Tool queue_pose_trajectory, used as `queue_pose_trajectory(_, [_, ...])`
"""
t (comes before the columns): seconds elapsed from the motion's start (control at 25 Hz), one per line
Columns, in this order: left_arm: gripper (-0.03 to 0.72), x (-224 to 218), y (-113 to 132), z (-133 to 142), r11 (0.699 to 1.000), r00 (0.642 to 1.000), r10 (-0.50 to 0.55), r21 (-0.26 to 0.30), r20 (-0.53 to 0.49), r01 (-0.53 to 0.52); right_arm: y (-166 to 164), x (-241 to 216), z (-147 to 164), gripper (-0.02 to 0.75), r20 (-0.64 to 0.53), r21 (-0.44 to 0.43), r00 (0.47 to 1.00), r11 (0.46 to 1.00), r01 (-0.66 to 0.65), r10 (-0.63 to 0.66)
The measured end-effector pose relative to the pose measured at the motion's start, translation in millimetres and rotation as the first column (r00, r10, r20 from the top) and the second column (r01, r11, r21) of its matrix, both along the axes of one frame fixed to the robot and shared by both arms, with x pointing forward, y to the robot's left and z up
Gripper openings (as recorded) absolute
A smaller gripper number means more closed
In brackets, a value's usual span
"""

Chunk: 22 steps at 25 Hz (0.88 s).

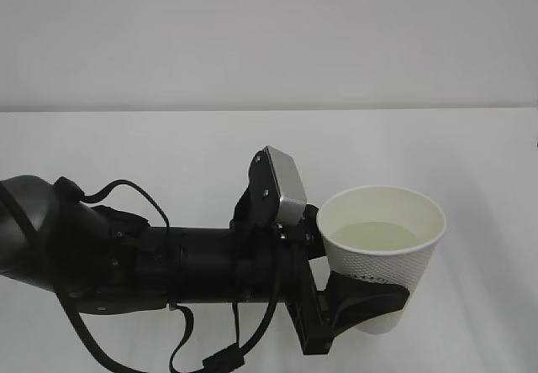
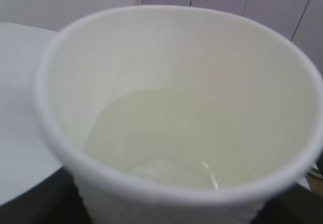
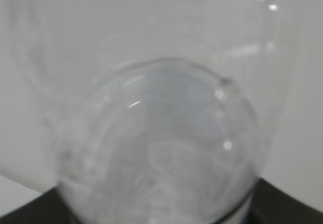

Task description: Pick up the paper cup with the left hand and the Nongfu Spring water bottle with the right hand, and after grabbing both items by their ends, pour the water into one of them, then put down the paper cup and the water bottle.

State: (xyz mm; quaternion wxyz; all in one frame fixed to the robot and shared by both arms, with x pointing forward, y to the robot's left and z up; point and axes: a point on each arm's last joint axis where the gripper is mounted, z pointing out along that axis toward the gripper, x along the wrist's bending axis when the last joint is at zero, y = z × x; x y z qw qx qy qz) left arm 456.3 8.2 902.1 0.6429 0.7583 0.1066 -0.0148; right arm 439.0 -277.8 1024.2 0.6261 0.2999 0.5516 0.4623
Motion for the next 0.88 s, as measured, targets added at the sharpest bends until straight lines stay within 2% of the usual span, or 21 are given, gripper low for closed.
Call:
queue_pose_trajectory(0.16, [0.543, 0.0, 0.0, 0.0, 1.000, 1.000, 0.000, 0.000, 0.000, 0.000, 0.0, 0.0, 0.0, 0.386, -0.006, 0.048, 1.000, 0.999, -0.010, 0.011])
queue_pose_trajectory(0.4, [0.543, 0.0, 0.0, 0.0, 1.000, 1.000, 0.000, 0.000, 0.000, 0.000, 0.0, 0.1, -0.3, 0.386, -0.026, 0.187, 0.999, 0.982, -0.037, 0.043])
queue_pose_trajectory(0.88, [0.543, 0.0, 0.0, 0.1, 1.000, 1.000, -0.001, -0.002, 0.000, 0.001, -0.3, 1.5, -9.2, 0.386, -0.136, 0.336, 0.988, 0.941, -0.027, 0.077])
